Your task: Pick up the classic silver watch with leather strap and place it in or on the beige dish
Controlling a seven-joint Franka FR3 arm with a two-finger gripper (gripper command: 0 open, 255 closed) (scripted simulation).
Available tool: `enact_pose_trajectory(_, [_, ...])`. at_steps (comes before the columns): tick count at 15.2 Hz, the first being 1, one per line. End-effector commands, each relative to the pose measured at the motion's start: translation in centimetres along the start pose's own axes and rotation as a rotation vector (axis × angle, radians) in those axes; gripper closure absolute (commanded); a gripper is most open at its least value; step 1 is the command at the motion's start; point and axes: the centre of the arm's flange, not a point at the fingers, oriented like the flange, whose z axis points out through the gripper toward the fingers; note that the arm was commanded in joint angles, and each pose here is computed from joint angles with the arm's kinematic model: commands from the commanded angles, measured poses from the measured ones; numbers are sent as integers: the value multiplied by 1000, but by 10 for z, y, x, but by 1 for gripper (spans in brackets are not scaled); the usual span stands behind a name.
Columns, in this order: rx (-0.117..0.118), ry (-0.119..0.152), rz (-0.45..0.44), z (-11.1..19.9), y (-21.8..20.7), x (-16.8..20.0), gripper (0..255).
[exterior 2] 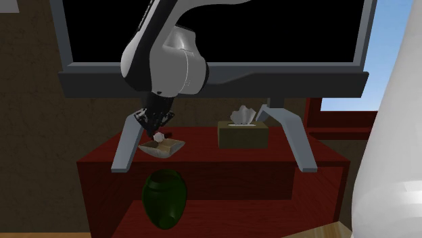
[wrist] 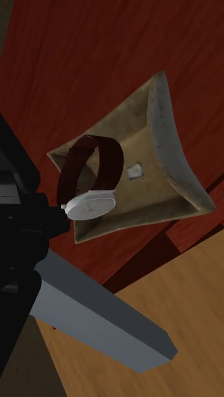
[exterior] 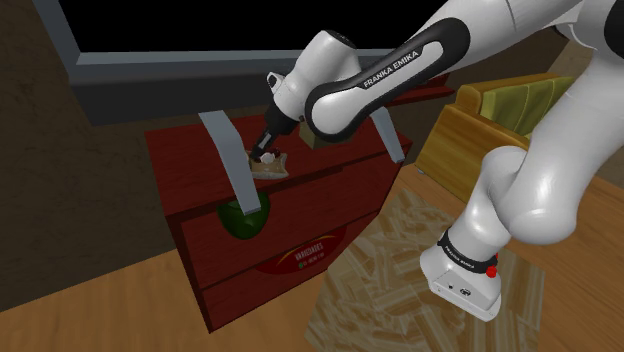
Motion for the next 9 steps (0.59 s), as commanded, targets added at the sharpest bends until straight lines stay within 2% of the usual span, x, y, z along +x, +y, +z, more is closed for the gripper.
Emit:
enact_pose_trajectory(1, [0,0,0,0,0,0,0])
enact_pose_trajectory(6, [0,0,0,0,0,0,0])
enact_pose_trajectory(9, [0,0,0,-40,0,0,0])
